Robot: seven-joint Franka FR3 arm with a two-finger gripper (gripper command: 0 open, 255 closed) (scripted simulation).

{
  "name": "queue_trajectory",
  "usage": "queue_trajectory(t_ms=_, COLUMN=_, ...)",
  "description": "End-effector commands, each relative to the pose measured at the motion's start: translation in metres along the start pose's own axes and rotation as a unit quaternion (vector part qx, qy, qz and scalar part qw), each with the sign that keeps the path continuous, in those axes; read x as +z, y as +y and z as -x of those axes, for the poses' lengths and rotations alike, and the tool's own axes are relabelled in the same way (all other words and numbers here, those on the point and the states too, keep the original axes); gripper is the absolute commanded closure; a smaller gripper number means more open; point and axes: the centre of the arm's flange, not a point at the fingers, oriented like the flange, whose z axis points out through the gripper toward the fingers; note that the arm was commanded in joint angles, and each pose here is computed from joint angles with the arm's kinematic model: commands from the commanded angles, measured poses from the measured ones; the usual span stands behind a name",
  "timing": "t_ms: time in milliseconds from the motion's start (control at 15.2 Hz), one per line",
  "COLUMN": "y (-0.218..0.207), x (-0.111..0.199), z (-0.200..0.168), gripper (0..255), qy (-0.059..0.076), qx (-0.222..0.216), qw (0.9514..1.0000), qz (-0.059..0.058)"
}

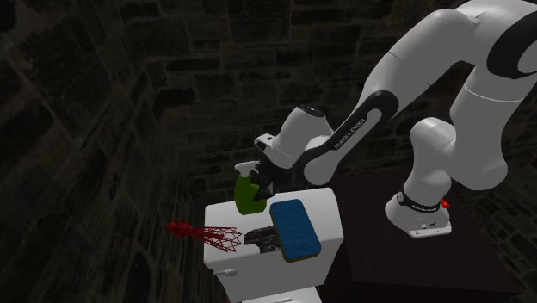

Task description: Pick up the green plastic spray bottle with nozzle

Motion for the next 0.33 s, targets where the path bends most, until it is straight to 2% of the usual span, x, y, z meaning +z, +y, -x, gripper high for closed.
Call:
queue_trajectory(t_ms=0, y=0.0, x=-0.008, z=-0.005, gripper=255, qy=0.0, qx=0.0, qw=1.0, qz=0.0)
queue_trajectory(t_ms=264, y=0.0, x=-0.019, z=-0.01, gripper=255, qy=0.0, qx=0.0, qw=1.0, qz=0.0)
